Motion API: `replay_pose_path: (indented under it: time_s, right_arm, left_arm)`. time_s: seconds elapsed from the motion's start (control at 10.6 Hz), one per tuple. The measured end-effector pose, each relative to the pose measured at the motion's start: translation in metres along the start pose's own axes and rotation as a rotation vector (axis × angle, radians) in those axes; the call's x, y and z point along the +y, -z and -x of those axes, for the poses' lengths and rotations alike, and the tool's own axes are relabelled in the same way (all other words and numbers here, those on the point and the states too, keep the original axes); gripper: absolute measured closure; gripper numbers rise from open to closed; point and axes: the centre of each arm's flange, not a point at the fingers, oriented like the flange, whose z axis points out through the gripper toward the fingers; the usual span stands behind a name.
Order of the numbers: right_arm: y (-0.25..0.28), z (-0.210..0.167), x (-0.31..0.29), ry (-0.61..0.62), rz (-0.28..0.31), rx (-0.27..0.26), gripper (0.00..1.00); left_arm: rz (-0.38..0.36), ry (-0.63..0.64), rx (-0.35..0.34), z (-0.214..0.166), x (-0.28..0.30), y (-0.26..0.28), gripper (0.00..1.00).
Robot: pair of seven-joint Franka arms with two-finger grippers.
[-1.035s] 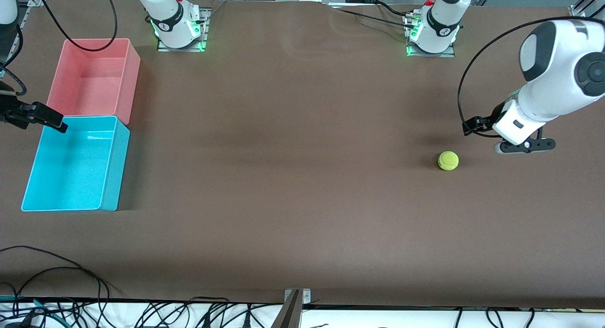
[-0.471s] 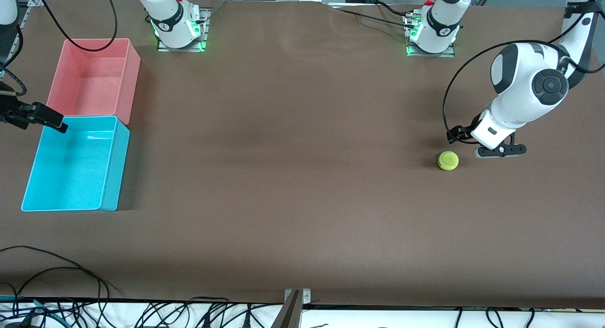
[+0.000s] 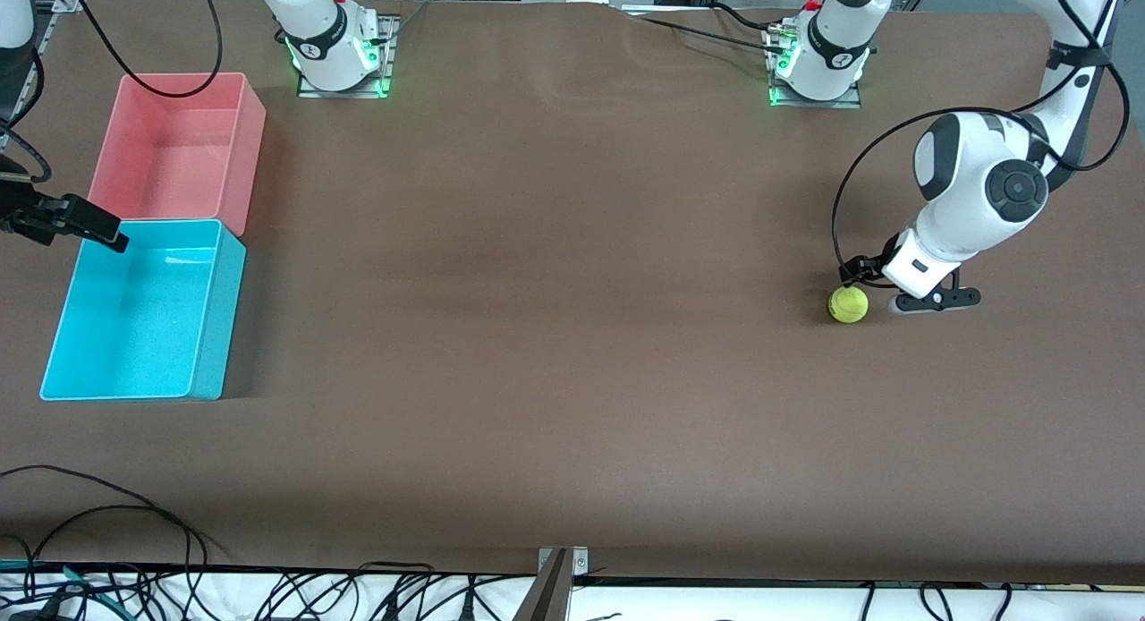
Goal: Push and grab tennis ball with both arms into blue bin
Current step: 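Lower the left gripper against the tennis ball's side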
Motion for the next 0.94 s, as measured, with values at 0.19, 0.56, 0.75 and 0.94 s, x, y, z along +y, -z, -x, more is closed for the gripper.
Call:
replay_pose_path:
  time_s: [0.19, 0.56, 0.75, 0.94]
  right_arm:
    - [0.000, 0.000, 0.000, 0.000, 0.000, 0.000, 0.00]
    - [0.000, 0.000, 0.000, 0.000, 0.000, 0.000, 0.00]
    - [0.000, 0.000, 0.000, 0.000, 0.000, 0.000, 0.00]
    - [0.000, 0.000, 0.000, 0.000, 0.000, 0.000, 0.00]
  left_arm:
    - [-0.001, -0.001, -0.013, 0.000, 0.001, -0.012, 0.08]
    - [-0.002, -0.064, -0.017, 0.000, 0.004, -0.015, 0.59]
    - [-0.001, -0.272, -0.020, 0.000, 0.004, -0.016, 0.86]
    - [0.002, -0.471, -0.024, 0.000, -0.001, -0.018, 0.99]
